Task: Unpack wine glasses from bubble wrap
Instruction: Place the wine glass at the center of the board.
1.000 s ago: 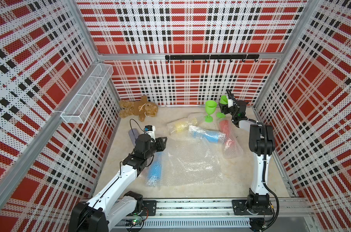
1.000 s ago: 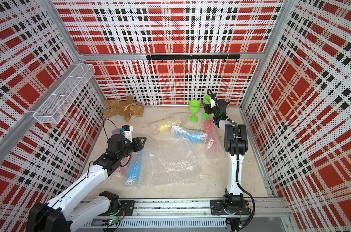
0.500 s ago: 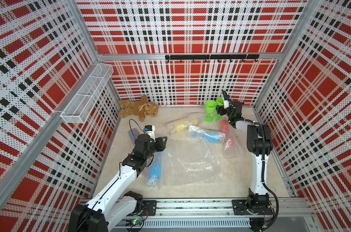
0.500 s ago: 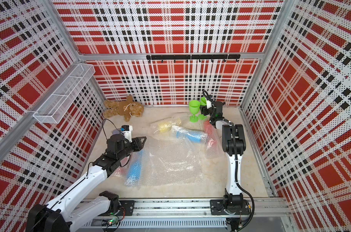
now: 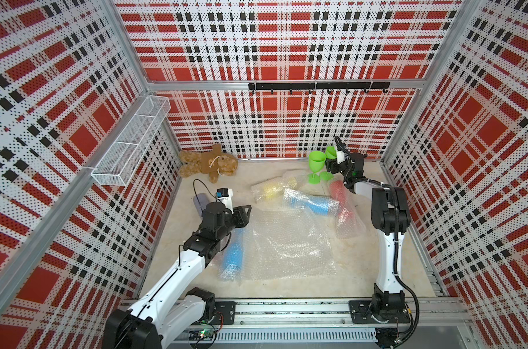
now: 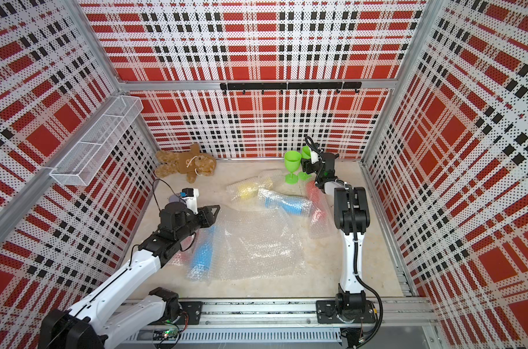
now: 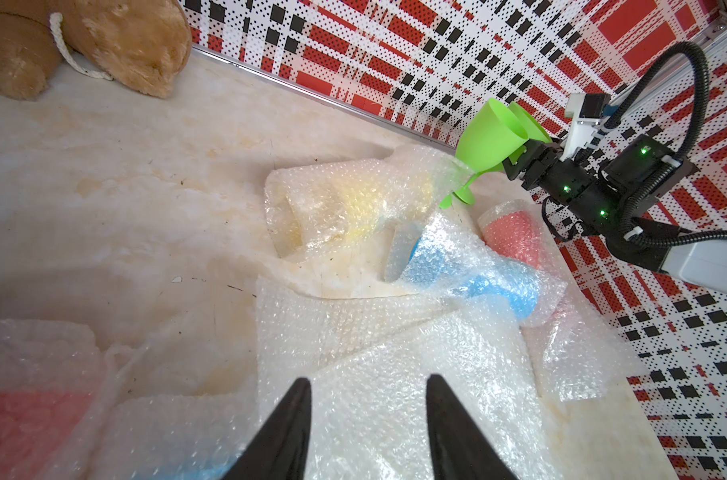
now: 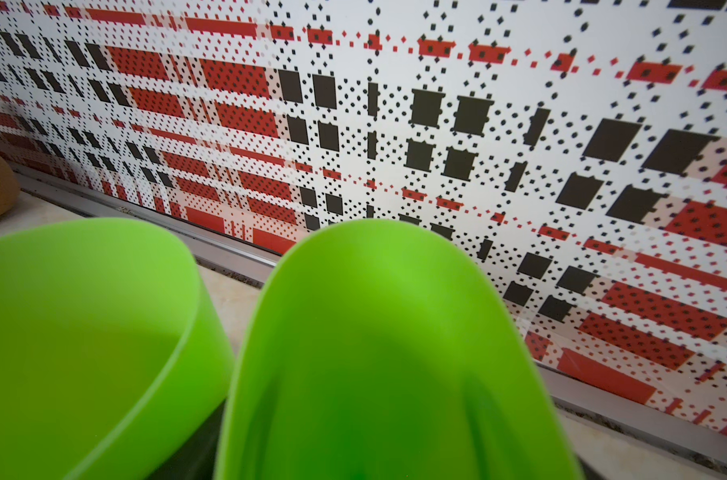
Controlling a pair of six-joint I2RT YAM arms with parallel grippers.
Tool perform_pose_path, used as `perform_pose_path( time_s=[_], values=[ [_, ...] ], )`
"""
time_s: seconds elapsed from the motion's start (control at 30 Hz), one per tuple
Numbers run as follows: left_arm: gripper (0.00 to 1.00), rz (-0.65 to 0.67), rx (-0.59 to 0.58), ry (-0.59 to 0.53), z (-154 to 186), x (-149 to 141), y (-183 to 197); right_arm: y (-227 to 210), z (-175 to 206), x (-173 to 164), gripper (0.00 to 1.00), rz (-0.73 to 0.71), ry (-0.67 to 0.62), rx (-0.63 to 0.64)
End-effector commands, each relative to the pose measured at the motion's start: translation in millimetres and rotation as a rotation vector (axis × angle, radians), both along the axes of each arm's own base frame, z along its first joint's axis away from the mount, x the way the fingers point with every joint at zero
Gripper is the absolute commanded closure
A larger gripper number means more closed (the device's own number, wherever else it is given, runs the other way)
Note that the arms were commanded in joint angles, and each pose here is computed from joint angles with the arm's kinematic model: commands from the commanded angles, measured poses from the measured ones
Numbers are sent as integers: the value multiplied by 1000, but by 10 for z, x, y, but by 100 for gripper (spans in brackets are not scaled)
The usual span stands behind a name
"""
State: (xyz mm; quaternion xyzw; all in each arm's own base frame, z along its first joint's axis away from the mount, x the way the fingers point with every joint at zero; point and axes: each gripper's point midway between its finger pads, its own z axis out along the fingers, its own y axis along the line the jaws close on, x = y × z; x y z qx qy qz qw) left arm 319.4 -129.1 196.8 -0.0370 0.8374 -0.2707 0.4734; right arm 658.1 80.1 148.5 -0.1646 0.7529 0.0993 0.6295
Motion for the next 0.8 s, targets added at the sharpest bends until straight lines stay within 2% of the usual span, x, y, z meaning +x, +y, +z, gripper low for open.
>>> perform_pose_path(
  time_s=[0.0,0.77],
  values=[
    [52,5,-7,-24,36,2,26,-15,-92,-39,27,-14,12,-9],
    [52,7,-4,-10,-6,9,26,-87,-62,-82,31,-43,-21,-31]
  ],
)
